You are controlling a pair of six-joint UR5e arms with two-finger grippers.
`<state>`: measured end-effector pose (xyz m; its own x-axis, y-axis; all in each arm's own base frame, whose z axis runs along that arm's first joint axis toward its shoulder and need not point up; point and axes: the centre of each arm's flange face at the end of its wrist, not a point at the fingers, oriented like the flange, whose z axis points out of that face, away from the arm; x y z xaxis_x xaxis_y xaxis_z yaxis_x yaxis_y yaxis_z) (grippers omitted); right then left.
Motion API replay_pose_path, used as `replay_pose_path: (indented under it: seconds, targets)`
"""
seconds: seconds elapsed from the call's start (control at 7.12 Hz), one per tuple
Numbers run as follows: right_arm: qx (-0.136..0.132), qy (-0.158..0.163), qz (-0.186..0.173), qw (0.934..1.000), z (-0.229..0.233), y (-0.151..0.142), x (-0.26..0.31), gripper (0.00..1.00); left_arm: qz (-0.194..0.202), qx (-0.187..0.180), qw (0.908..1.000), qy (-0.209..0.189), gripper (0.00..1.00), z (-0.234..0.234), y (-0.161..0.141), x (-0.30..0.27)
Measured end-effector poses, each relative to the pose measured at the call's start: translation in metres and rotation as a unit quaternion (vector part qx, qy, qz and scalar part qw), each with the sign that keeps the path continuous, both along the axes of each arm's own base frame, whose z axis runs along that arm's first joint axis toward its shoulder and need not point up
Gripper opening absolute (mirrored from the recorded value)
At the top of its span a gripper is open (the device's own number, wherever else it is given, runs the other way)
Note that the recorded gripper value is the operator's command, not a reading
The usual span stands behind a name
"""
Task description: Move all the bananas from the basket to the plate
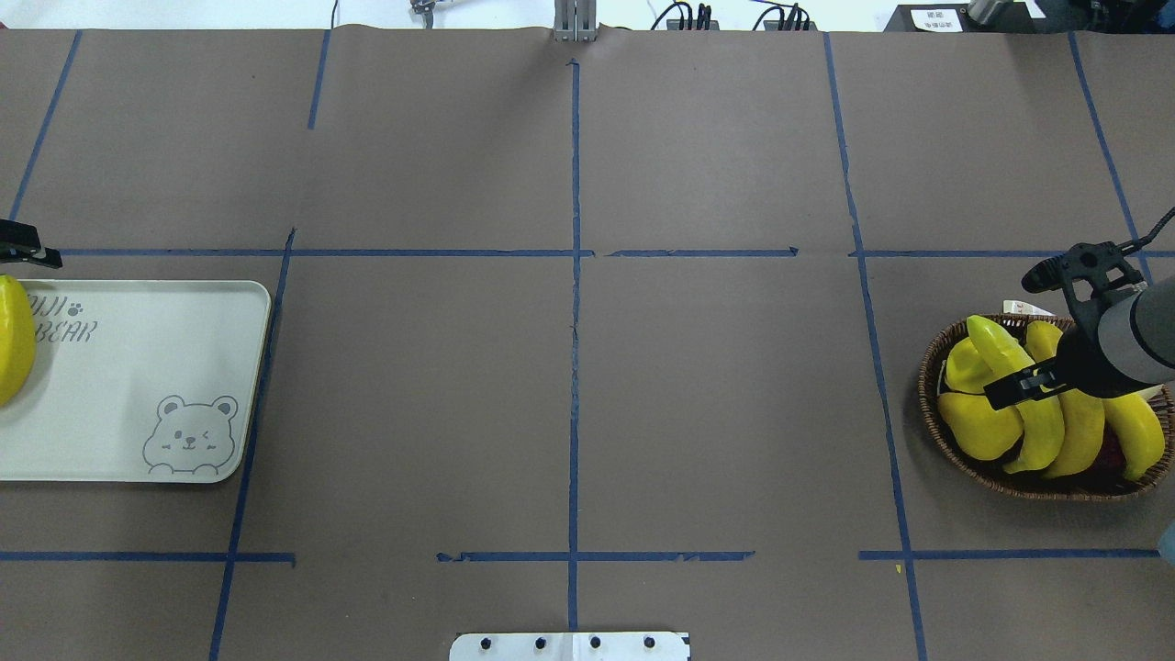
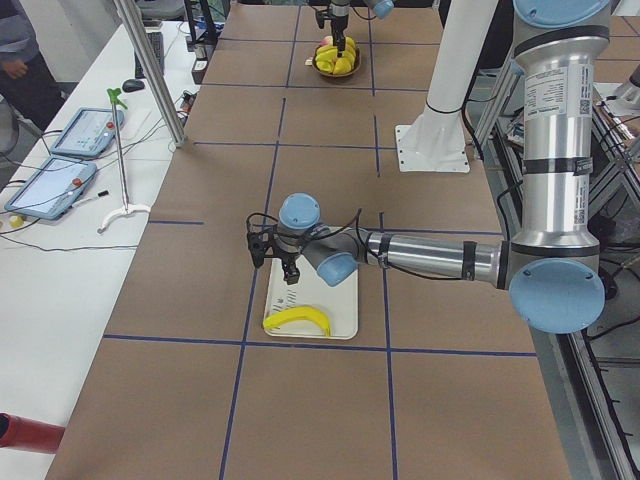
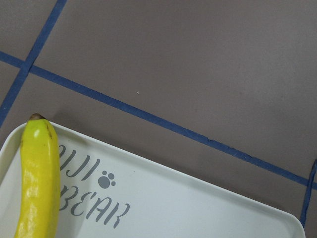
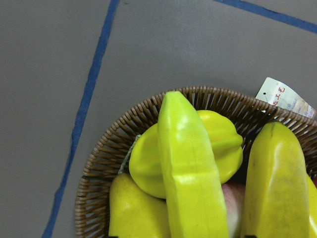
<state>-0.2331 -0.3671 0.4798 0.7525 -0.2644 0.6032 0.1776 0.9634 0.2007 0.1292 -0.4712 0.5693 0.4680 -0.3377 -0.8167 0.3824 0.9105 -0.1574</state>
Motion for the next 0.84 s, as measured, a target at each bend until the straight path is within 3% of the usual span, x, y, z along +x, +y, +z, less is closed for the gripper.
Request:
replay_pose_path:
  seconds: [0.42, 0.56, 0.84]
  targets:
    - [-0.007, 0.007, -0.004, 0.9999, 0.0097, 0.0002, -0.005, 0.64, 0.0, -0.001, 1.0, -0.001, 1.0, 0.001, 0.0, 0.0]
    - [-0.008, 0.007, -0.004, 0.9999, 0.0102, 0.0001, -0.0059, 0.53, 0.0, -0.001, 1.0, 0.0, 1.0, 0.0013, 0.0001, 0.0]
    - [-0.008, 0.007, -0.004, 0.9999, 0.0092, -0.0006, -0.0071, 0.2, 0.0, -0.002, 1.0, -0.001, 1.0, 0.0027, 0.0002, 0.0]
